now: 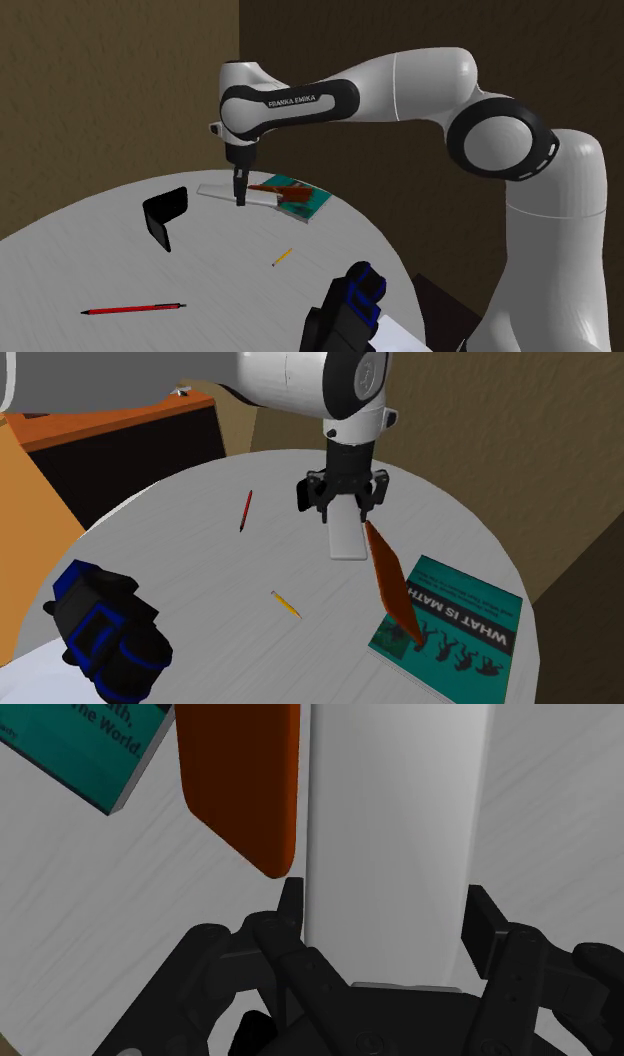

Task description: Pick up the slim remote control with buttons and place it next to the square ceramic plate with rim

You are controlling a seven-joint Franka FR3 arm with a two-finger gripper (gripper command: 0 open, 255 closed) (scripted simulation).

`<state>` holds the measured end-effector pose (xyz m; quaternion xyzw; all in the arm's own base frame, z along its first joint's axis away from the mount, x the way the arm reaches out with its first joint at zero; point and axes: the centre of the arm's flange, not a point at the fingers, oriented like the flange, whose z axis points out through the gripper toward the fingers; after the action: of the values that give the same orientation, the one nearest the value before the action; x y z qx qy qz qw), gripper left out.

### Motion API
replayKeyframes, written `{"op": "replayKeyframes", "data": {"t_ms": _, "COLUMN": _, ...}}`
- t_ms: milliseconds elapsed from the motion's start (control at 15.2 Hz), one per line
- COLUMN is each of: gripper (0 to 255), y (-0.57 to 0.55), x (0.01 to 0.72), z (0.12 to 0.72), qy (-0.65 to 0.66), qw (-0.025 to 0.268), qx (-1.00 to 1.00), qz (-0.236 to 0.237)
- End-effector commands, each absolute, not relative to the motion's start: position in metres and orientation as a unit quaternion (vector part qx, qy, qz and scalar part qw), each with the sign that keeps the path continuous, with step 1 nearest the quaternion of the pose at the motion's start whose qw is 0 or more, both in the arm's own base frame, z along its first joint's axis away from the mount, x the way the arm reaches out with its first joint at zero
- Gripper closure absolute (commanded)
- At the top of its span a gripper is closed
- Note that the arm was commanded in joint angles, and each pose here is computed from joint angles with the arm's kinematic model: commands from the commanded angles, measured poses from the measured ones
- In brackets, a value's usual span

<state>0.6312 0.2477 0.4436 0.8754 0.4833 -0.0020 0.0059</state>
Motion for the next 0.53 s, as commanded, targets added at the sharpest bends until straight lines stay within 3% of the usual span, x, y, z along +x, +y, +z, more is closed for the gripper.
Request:
{"op": "replayKeyframes", "data": {"t_ms": 0, "gripper": 255, "y": 0.248, "x": 0.631, "z": 0.454, "qy": 0.483, "qw": 0.006, "qx": 0.875, "qz": -0.002}}
{"op": "replayKeyframes", "data": {"t_ms": 462, "gripper": 255, "y": 0.298, "x": 0.554, "z": 0.454, "qy": 0.483, "qw": 0.006, "qx": 0.875, "qz": -0.002}}
